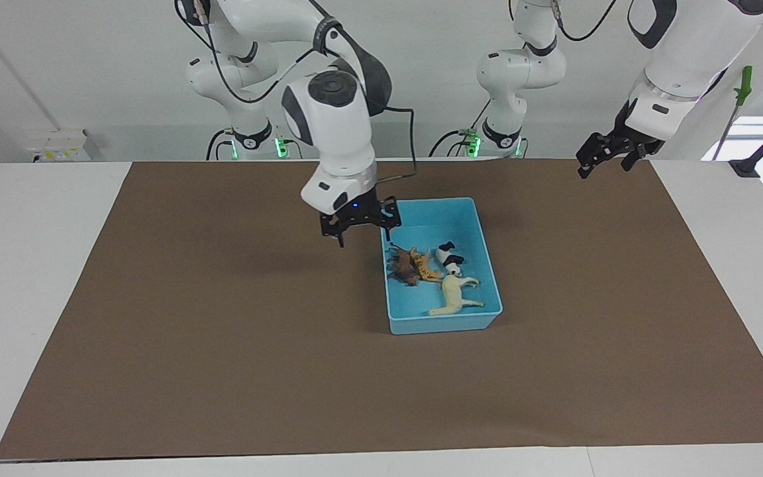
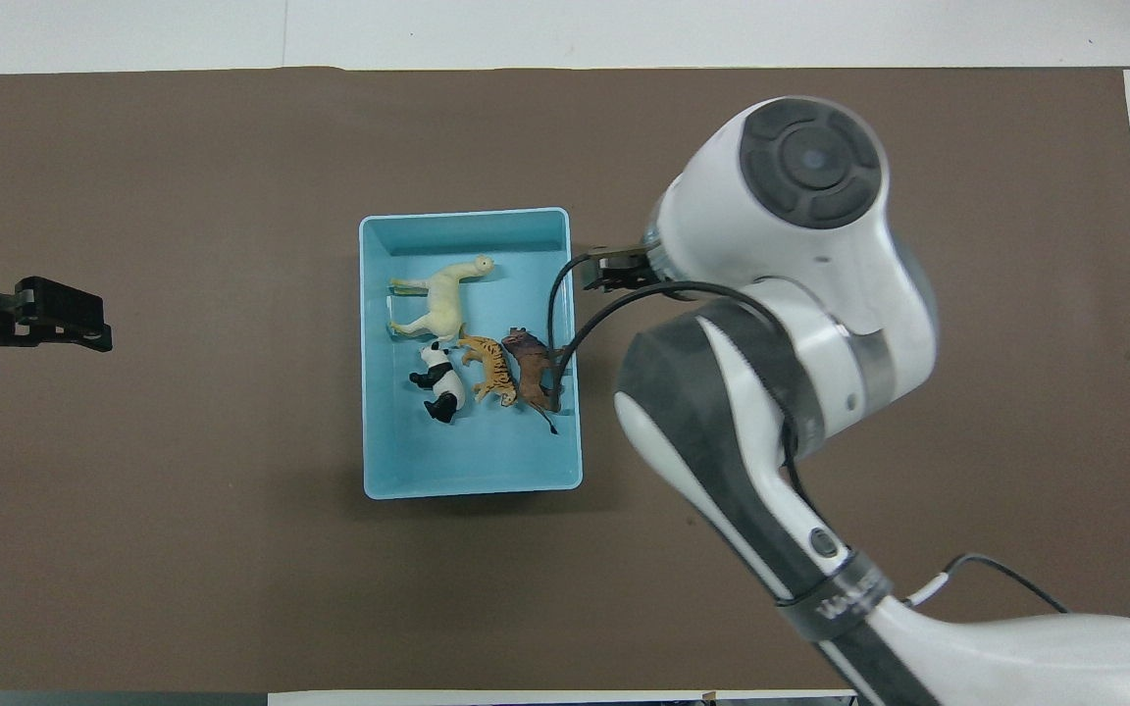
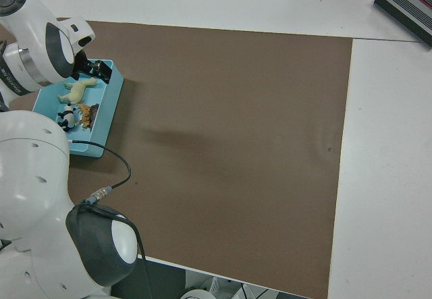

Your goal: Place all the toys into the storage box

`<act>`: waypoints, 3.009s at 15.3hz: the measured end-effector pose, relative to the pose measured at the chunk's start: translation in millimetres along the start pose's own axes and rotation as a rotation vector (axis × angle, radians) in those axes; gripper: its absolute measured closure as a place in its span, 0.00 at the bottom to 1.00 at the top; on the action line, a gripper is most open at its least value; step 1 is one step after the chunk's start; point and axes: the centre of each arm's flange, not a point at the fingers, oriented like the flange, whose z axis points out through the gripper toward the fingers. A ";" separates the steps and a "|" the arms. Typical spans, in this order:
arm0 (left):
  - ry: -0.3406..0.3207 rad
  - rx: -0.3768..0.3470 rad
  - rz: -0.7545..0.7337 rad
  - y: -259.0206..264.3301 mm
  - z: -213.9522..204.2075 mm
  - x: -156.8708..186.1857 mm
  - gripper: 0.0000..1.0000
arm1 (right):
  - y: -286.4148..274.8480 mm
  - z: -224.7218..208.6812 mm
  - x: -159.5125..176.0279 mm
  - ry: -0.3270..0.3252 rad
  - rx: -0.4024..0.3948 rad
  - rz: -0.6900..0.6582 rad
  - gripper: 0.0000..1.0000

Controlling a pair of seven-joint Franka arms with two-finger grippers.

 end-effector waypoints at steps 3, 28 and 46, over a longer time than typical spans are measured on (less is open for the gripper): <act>-0.012 -0.003 -0.012 -14.6 1.3 1.6 0.00 | 107.3 -28.7 19.8 -0.006 -0.016 -0.013 0.00; -0.017 -0.010 0.144 -2.6 -0.2 11.4 0.00 | 297.4 -94.0 -31.9 -0.121 -0.120 0.083 0.00; -0.027 -0.005 0.192 19.9 7.4 12.2 0.00 | 293.5 -95.5 -33.9 -0.137 -0.070 0.093 0.00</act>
